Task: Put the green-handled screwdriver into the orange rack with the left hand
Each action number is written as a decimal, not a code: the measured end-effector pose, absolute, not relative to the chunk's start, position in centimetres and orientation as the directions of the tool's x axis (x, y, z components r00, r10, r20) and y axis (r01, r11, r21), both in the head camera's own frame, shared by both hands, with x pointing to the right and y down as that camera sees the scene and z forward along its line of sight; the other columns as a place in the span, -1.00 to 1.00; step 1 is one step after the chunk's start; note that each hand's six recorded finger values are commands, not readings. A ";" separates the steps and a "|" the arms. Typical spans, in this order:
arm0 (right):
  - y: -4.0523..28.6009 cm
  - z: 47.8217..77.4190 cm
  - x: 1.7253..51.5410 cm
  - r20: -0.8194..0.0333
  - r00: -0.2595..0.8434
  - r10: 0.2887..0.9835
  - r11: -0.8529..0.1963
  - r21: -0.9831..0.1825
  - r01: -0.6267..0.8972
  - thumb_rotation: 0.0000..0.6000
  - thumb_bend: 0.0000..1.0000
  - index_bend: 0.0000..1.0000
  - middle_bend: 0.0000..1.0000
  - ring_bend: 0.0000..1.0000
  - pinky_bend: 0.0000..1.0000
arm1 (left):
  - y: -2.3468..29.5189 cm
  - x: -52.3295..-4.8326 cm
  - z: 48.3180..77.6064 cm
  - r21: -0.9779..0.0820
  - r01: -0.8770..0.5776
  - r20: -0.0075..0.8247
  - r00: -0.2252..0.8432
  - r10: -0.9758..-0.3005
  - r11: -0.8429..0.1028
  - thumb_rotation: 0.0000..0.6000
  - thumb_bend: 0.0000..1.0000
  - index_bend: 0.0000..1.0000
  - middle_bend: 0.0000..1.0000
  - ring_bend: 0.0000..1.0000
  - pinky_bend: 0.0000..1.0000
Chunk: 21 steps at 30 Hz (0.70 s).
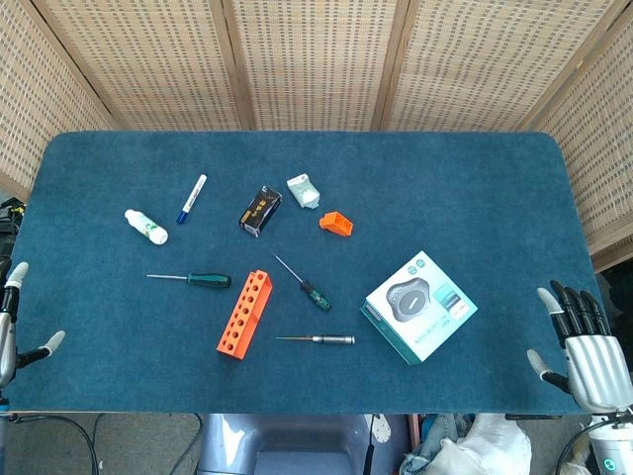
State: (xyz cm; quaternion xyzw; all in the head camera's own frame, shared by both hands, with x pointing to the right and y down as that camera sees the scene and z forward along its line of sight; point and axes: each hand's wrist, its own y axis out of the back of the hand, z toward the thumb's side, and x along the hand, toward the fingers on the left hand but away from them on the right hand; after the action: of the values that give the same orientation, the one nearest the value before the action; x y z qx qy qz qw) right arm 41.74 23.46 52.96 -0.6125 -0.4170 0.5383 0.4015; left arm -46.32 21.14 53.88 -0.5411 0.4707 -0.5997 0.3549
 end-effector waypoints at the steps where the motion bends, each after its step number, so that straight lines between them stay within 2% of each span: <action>1: 23.5 53.0 41.8 -0.325 0.072 0.943 -0.331 -0.941 0.078 1.00 -0.49 -1.00 -1.00 -1.00 -1.00 | 21.1 -46.3 53.9 -0.949 -0.084 0.315 -0.163 -0.935 -0.305 1.00 -0.94 -0.90 -1.00 -1.00 -1.00; 21: 23.5 52.7 42.0 -0.321 0.061 0.945 -0.325 -0.942 0.083 1.00 -0.49 -1.00 -1.00 -1.00 -1.00 | 21.0 -46.0 54.0 -0.947 -0.089 0.318 -0.150 -0.936 -0.308 1.00 -0.94 -0.88 -1.00 -1.00 -1.00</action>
State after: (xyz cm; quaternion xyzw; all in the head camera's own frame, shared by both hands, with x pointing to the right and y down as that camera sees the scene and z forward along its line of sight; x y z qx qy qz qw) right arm 41.99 23.46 52.66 -0.6093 -0.4220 0.5397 0.3992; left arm -46.05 20.98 54.00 -0.5467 0.4690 -0.5958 0.3553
